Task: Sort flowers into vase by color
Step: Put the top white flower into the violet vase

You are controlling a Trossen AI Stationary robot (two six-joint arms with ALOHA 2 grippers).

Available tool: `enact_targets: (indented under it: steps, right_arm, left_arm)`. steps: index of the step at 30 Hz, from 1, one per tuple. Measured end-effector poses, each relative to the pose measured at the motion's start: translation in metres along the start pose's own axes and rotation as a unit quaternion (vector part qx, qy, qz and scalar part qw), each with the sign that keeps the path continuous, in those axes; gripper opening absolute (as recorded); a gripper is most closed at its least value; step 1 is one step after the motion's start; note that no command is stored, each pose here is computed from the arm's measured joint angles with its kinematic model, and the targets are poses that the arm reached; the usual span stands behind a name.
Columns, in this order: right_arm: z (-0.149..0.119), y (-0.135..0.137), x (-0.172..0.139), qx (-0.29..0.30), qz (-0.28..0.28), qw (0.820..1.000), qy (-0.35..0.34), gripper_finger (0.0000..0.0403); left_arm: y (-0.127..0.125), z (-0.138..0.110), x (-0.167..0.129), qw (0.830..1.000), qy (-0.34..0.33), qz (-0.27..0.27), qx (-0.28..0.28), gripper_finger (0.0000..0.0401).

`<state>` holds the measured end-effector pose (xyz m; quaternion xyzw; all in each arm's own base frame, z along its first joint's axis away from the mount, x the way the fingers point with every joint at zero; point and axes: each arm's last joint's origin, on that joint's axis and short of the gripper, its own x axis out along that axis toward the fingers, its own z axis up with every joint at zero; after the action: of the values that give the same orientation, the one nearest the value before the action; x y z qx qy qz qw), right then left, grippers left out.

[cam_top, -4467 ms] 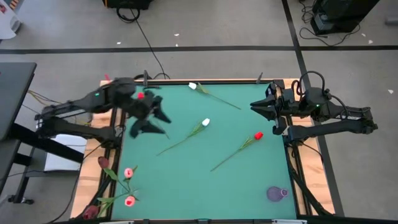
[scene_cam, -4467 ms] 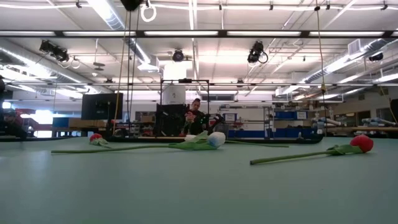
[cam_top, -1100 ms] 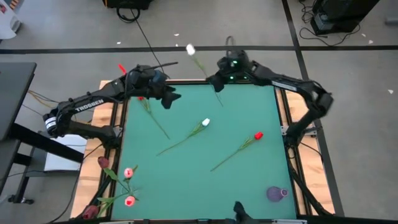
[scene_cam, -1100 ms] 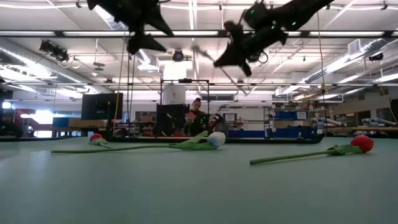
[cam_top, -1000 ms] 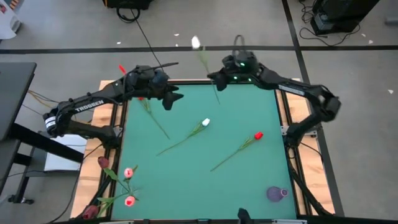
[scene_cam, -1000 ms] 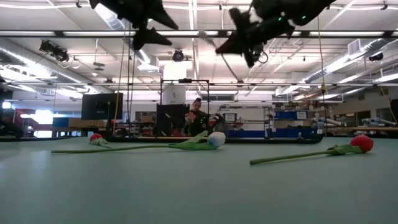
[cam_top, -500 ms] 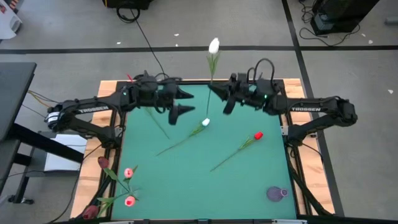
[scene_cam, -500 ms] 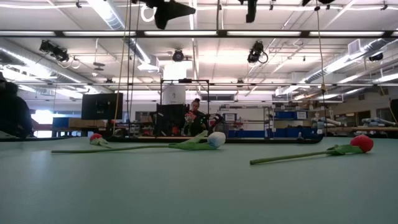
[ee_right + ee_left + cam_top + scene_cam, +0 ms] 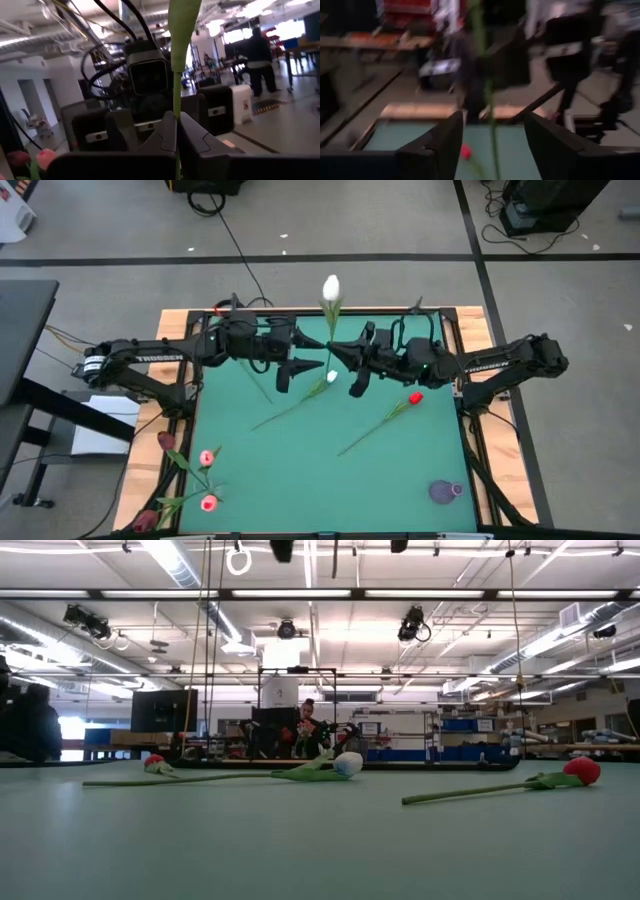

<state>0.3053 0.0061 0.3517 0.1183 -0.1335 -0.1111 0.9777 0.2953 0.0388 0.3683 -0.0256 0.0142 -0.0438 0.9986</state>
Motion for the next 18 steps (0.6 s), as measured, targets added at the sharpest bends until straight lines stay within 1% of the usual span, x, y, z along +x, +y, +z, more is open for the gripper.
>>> enact_targets:
  steps: [3, 6, 9, 14, 16, 18]
  right_arm:
    - [0.001, 0.004, 0.000, -0.006, 0.009, 1.000, -0.015, 0.0008]
    - [0.001, 0.004, 0.001, -0.010, 0.013, 1.000, -0.017, 0.0009]
    - [0.001, 0.004, 0.001, -0.013, 0.015, 1.000, -0.018, 0.0009]
    - [0.001, 0.005, 0.001, -0.028, 0.037, 0.999, -0.014, 0.0009]
    - [0.000, 0.005, 0.001, -0.033, 0.039, 0.999, -0.012, 0.0010]
    - [0.000, 0.005, 0.001, -0.038, 0.042, 0.998, -0.010, 0.0015]
  left_arm:
    - [-0.006, -0.003, 0.006, 0.999, -0.003, -0.044, 0.021, 0.0188]
    - [-0.010, -0.004, 0.011, 0.998, -0.010, -0.051, 0.023, 0.0173]
    - [-0.008, -0.005, 0.012, 0.999, -0.015, -0.039, 0.022, 0.0165]
    - [-0.003, -0.004, 0.012, 0.999, -0.019, -0.018, 0.022, 0.0152]
    - [-0.002, -0.004, 0.011, 0.999, -0.019, -0.017, 0.022, 0.0139]
    - [-0.001, -0.004, 0.011, 1.000, -0.019, -0.014, 0.021, 0.0115]
